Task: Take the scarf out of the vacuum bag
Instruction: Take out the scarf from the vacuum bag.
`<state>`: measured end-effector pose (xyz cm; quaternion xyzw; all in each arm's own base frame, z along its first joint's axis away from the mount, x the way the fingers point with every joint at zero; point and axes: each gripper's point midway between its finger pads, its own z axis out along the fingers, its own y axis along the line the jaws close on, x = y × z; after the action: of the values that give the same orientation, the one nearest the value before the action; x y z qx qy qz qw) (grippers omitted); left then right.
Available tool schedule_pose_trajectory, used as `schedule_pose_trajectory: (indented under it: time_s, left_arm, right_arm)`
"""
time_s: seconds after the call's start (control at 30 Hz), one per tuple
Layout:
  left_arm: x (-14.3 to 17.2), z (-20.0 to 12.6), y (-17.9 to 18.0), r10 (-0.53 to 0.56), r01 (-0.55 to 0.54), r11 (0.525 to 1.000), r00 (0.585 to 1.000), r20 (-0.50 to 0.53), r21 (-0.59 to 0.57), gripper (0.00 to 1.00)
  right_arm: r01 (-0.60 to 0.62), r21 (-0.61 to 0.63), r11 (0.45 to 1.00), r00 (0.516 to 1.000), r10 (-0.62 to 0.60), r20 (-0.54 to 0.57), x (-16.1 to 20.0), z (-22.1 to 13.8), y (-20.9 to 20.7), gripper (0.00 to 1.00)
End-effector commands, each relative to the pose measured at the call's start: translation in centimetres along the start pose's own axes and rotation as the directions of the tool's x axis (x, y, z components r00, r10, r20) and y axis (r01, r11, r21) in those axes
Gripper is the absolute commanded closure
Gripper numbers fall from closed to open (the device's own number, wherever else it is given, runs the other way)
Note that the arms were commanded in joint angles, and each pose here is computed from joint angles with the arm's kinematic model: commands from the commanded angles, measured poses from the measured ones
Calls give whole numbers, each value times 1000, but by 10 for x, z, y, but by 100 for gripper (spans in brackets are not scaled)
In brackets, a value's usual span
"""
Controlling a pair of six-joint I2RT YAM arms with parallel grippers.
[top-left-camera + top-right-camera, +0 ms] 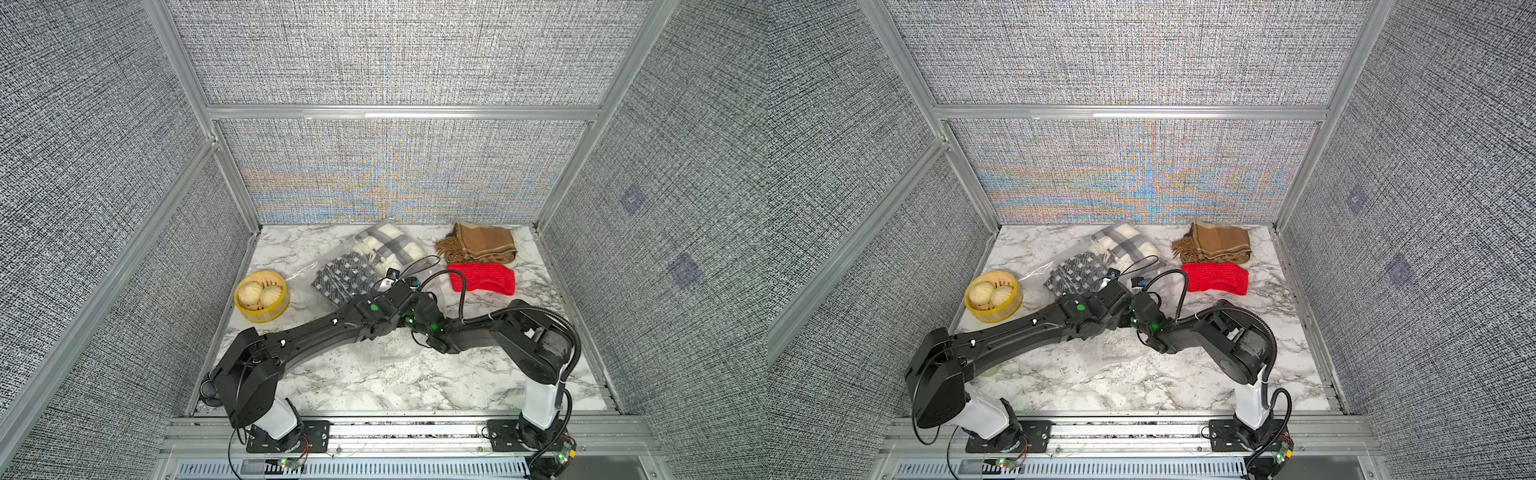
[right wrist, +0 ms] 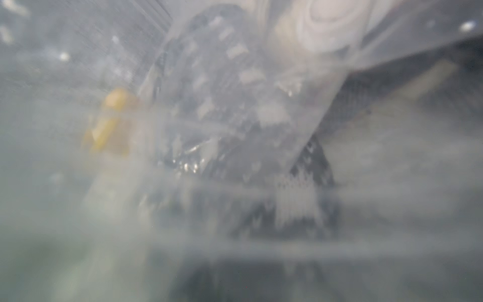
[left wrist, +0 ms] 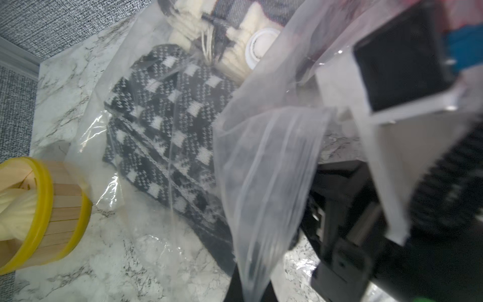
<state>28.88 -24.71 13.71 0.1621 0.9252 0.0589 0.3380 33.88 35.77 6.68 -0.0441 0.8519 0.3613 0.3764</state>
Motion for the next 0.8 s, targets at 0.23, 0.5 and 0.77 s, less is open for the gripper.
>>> schedule_pose_trajectory:
  time_s: [0.23,0.5,0.77]
  left_arm:
    - [3,20,16,-10,6,995,999,-35,-100,100]
    - [3,20,24,-1,-5,990,999,-45,-141,100]
    - [4,17,14,-11,7,997,998,-56,-71,100]
  right_arm:
    - [-17,10,1000,994,18,-106,4,-20,-25,100]
    - [-74,-20,997,982,70,-175,-5,-31,-42,100]
    - [-55,58,997,979,65,-191,-7,-62,-62,100]
